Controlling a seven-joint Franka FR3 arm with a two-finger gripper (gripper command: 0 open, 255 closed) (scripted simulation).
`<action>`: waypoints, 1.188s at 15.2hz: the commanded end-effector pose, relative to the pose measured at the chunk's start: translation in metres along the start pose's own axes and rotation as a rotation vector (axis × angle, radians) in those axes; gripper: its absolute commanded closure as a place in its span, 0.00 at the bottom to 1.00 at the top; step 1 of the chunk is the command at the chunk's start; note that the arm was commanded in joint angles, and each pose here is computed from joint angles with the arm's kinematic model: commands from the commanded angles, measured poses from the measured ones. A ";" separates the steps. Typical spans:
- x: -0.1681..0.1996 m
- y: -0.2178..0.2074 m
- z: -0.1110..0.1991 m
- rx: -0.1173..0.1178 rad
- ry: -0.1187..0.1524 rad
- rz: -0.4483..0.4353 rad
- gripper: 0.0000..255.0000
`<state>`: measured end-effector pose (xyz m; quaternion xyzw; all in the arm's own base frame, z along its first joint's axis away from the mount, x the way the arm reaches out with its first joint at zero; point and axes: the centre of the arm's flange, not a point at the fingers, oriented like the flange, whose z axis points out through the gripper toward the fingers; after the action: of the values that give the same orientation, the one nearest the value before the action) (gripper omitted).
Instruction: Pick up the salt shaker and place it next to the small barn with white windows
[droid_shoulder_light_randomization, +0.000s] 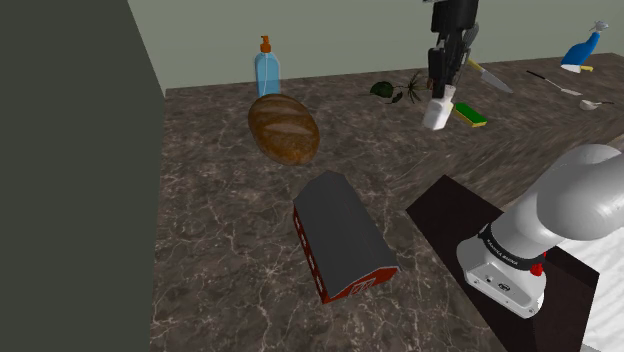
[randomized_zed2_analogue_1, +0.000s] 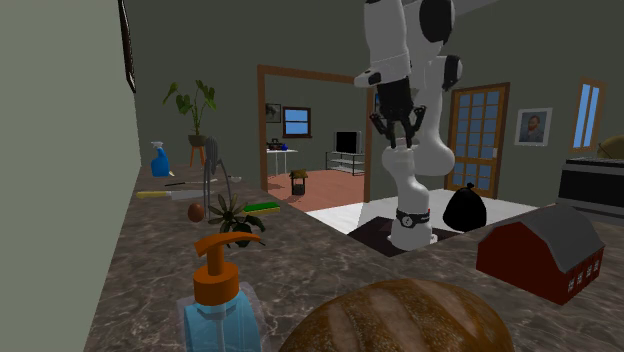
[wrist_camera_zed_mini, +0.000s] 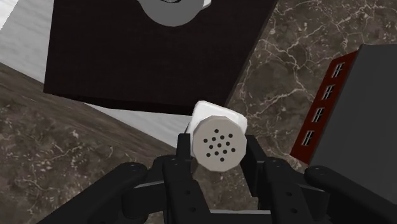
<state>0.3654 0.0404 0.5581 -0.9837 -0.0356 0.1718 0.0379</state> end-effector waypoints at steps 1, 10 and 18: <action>-0.017 -0.017 0.007 0.000 0.000 0.001 1.00; -0.088 -0.107 0.040 0.000 0.000 0.001 1.00; -0.151 -0.186 0.070 0.000 0.000 0.001 1.00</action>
<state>0.1995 0.2075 0.5579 -0.9838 -0.0357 0.1714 0.0374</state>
